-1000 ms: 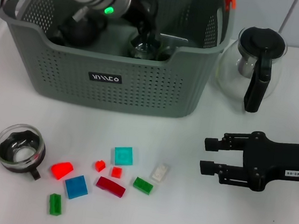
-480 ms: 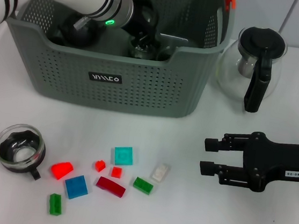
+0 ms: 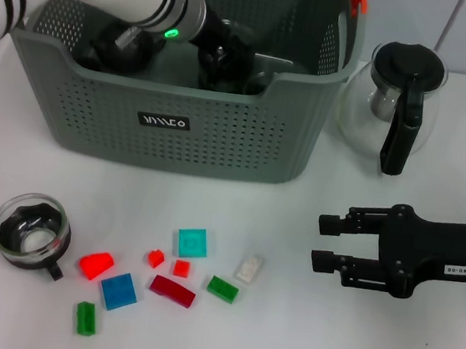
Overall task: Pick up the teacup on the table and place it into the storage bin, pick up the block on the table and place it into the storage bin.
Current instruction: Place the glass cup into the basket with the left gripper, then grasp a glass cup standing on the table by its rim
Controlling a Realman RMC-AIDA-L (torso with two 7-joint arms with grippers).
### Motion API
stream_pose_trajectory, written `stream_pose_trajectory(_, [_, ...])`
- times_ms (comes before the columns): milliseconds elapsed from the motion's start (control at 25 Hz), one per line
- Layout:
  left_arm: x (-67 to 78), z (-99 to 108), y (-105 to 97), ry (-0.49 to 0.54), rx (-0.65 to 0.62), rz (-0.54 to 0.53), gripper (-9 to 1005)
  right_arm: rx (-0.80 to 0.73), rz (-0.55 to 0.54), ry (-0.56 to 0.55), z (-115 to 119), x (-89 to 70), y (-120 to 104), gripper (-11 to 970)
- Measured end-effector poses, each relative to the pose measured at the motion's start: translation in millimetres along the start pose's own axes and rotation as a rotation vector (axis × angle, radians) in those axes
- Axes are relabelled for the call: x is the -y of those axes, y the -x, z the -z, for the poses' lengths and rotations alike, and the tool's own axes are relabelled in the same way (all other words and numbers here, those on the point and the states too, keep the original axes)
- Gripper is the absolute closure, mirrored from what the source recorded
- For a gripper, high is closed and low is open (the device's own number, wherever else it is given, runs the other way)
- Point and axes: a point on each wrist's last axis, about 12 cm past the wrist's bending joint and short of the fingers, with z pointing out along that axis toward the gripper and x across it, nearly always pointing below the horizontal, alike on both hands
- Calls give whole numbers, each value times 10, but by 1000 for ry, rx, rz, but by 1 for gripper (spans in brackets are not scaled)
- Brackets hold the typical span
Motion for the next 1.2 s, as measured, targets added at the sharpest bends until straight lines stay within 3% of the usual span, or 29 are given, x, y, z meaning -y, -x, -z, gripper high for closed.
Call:
stream_pose_trajectory(160, [-49, 141, 20, -1, 51, 60, 592, -1, -1, -3, 11, 1, -6, 367])
stream_pose_trajectory(240, [-77, 332, 38, 3, 118, 91, 518, -1, -1, -2, 14, 0, -6, 367])
stream_pose_trajectory(440, [-274, 882, -8, 10, 295, 212, 521, -2, 1, 1, 22, -3, -2, 366])
stream_pose_trajectory(560, [-490, 1179, -256, -55, 392, 399, 523, -2, 4, 3, 21, -1, 7, 366])
stream_pose_trajectory(720, [-653, 1467, -699, -177, 455, 529, 526, -1, 8, 10, 18, -3, 23, 367])
stream_pose_trajectory(760, [-660, 1491, -747, -188, 458, 534, 526, -1, 9, 12, 20, -5, 25, 367])
stream_pose_trajectory(840, [-679, 1686, -1087, -255, 516, 531, 528, -1, 11, 13, 24, -6, 27, 368])
stream_pose_trajectory(880, [-669, 1734, -1159, -273, 534, 522, 528, -2, 12, 12, 26, -5, 28, 368])
stream_pose_trajectory(1000, [-605, 1954, -1475, -368, 592, 444, 530, -2, 20, 11, 30, -4, 28, 368])
stream_pose_trajectory(1200, [-464, 2075, -1778, -469, 494, 349, 533, -2, 25, 13, 28, -5, 28, 369])
